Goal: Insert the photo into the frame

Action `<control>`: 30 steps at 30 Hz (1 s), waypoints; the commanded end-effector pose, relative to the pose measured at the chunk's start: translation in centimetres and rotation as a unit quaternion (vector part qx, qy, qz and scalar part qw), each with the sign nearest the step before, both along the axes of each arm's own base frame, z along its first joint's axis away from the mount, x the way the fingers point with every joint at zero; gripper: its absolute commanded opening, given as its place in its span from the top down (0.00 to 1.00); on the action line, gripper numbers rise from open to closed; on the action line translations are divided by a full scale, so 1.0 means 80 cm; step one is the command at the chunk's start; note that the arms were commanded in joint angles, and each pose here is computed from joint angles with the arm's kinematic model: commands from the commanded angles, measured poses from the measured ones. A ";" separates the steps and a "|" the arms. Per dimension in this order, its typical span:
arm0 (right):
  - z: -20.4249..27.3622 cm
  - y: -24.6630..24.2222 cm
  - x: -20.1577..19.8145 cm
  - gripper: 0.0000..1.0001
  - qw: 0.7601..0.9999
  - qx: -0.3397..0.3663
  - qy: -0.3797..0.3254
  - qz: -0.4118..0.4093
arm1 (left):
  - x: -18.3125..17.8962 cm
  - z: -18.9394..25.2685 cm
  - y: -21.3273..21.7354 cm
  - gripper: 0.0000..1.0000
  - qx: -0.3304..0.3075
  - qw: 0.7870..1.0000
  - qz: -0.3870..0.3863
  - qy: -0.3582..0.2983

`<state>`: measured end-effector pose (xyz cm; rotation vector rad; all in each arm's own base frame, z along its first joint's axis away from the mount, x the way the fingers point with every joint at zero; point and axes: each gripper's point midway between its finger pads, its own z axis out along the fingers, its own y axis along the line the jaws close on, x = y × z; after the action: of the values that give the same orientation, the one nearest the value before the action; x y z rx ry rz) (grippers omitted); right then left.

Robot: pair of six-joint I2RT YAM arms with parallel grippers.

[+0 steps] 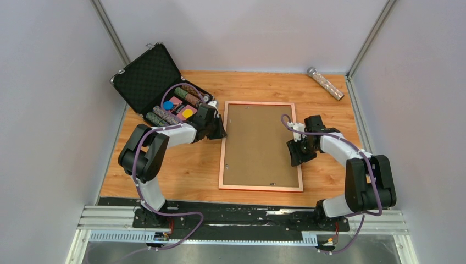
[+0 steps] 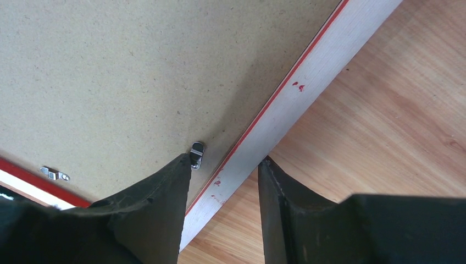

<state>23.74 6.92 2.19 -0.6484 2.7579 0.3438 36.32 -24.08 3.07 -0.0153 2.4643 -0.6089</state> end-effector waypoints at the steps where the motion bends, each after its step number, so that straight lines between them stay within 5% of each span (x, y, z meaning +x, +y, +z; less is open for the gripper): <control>1: 0.003 -0.011 0.029 0.55 0.999 -0.028 -0.042 -0.002 | 0.009 0.018 -0.004 0.92 -0.010 1.000 0.003 -0.025; 30: 0.008 -0.026 0.029 0.60 0.999 -0.023 -0.038 -0.027 | 0.009 0.016 -0.004 0.92 -0.010 1.000 0.002 -0.023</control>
<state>24.98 5.63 2.38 -0.5609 2.7480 0.3074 36.30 -24.17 3.11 -0.0132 2.4627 -0.6108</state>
